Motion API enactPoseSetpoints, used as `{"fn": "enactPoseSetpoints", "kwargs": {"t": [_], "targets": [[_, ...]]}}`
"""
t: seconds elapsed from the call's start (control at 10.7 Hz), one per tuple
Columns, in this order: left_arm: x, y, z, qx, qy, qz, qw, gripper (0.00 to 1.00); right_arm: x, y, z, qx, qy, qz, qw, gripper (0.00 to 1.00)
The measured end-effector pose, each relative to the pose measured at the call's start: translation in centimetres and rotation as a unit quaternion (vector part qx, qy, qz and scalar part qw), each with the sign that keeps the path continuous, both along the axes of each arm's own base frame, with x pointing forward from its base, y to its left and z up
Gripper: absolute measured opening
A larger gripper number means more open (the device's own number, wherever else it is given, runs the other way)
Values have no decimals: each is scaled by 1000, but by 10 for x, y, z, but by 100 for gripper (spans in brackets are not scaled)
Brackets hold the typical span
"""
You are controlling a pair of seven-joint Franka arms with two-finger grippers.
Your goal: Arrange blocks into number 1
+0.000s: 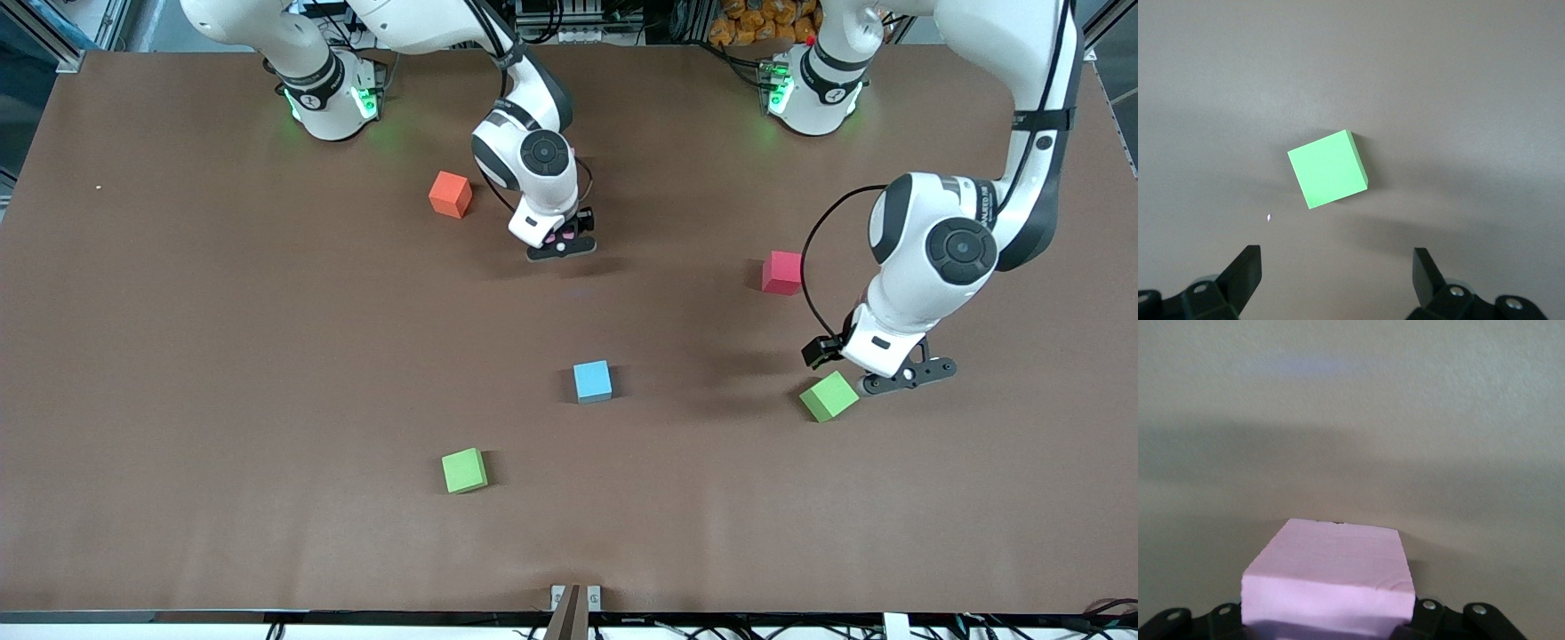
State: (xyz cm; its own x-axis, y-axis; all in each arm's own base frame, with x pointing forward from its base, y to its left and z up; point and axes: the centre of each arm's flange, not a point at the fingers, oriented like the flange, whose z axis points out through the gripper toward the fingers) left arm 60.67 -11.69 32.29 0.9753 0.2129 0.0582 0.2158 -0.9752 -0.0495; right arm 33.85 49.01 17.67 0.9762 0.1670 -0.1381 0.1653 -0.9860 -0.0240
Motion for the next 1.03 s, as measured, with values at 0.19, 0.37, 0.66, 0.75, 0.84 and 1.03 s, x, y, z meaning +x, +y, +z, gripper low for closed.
{"fn": "enactPoseSetpoints", "kwargs": {"t": [0.19, 0.37, 0.66, 0.75, 0.84, 1.03], "targets": [[0, 0, -18, 2, 10, 14, 1000, 100, -6, -7, 0, -5, 3, 1, 1000, 67], [-1, -1, -37, 6, 22, 21, 1000, 100, -10, -6, 1, -6, 4, 2, 1000, 67], [-19, -29, -59, 5, 49, -38, 998, 100, -12, -5, 1, -2, 4, -10, 1000, 66], [-30, -44, -66, 3, 60, -72, 996, 100, -12, -4, 1, 1, 5, -14, 1000, 66], [-41, -53, -71, 2, 70, -101, 992, 100, -14, -4, 1, 3, 7, -18, 1000, 65], [-62, -52, -74, 2, 86, -136, 987, 100, -18, -1, 2, 5, 9, -26, 1000, 76]]}}
